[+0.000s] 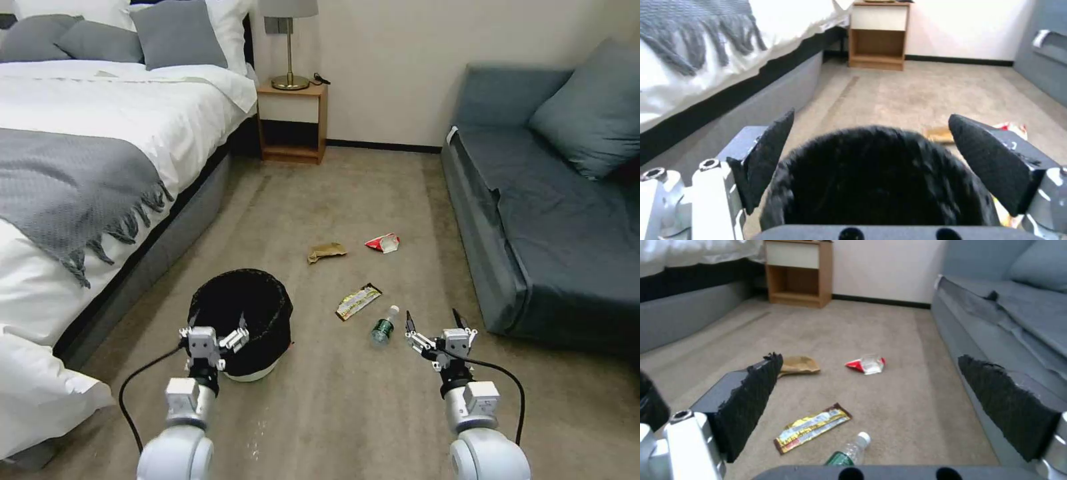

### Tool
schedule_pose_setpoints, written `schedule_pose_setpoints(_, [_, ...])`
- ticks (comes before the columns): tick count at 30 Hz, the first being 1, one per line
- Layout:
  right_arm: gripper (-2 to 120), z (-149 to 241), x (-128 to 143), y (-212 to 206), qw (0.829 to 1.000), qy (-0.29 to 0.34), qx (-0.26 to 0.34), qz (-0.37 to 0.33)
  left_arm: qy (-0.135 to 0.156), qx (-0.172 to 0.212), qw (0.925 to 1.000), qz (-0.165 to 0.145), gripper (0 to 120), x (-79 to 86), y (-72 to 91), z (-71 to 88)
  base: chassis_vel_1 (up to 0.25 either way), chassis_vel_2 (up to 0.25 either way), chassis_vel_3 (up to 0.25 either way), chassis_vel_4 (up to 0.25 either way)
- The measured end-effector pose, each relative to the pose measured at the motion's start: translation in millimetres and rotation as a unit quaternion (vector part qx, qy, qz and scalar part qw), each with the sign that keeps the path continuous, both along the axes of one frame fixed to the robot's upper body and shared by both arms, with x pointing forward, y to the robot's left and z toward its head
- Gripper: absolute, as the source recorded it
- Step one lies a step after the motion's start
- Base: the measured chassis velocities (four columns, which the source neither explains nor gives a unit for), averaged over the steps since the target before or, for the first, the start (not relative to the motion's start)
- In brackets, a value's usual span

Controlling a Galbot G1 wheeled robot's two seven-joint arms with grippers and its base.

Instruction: Pick up the trash bin, then pick up the garbage on the floor and place it into the trash bin.

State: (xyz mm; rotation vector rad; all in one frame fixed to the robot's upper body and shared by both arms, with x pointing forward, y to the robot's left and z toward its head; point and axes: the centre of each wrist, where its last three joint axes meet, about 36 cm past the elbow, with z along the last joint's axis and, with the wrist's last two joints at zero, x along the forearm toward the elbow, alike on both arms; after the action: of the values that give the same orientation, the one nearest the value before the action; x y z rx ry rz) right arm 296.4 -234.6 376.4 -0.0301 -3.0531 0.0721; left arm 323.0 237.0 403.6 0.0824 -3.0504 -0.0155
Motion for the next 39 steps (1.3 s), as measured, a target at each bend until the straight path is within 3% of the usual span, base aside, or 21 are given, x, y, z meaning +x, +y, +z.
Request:
schedule_pose_setpoints(6, [100, 42.5, -9.0, -12.1, 0.997, 0.031, 0.045, -0.047, 0.022, -0.025, 0.9992, 0.021, 98, 21.6, 3.4, 47.3, 0.000, 0.000, 0.000, 0.000])
schedule_pose_setpoints(7, [100, 42.5, -9.0, -12.1, 0.997, 0.031, 0.045, -0.047, 0.022, -0.025, 0.9992, 0.021, 98, 21.6, 3.4, 47.3, 0.000, 0.000, 0.000, 0.000])
schedule_pose_setpoints(11, [100, 79.2, -19.5, -19.4, 0.992, 0.060, 0.080, -0.073, 0.047, -0.031, 0.9981, 0.026, 100, 32.5, 3.7, 85.3, 0.000, 0.000, 0.000, 0.000])
schedule_pose_setpoints(15, [100, 95.5, -24.9, -21.8, 0.990, 0.073, 0.093, -0.080, 0.055, -0.031, 0.9977, 0.025, 100, 35.0, 4.0, 95.7, 0.000, 0.000, 0.000, 0.000])
schedule_pose_setpoints(16, [100, 109.2, -29.9, -23.3, 0.987, 0.085, 0.104, -0.084, 0.056, -0.027, 0.9979, 0.018, 99, 45.0, 11.9, 102.0, 0.000, 0.000, 0.000, 0.000])
schedule_pose_setpoints(25, [100, 156.1, -50.8, -25.9, 0.978, 0.136, 0.131, -0.085, 0.086, -0.027, 0.9954, 0.034, 98, 65.5, 29.6, 88.0, 0.000, 0.000, 0.000, 0.000])
schedule_pose_setpoints(30, [100, 156.6, -51.0, -26.1, 0.978, 0.138, 0.132, -0.085, 0.097, -0.034, 0.9940, 0.038, 98, 66.8, 33.5, 86.2, 0.000, 0.000, 0.000, 0.000])
schedule_pose_setpoints(34, [100, 145.9, -34.0, -44.5, 0.976, 0.160, 0.134, -0.057, 0.108, -0.036, 0.9927, 0.041, 98, 65.3, 33.9, 83.9, 0.000, 0.000, 0.000, 0.000])
schedule_pose_setpoints(39, [100, 140.2, -29.8, -46.1, 0.976, 0.166, 0.133, -0.053, 0.146, -0.039, 0.9864, 0.065, 98, 70.3, 39.5, 92.4, 0.000, 0.000, 0.000, 0.000])
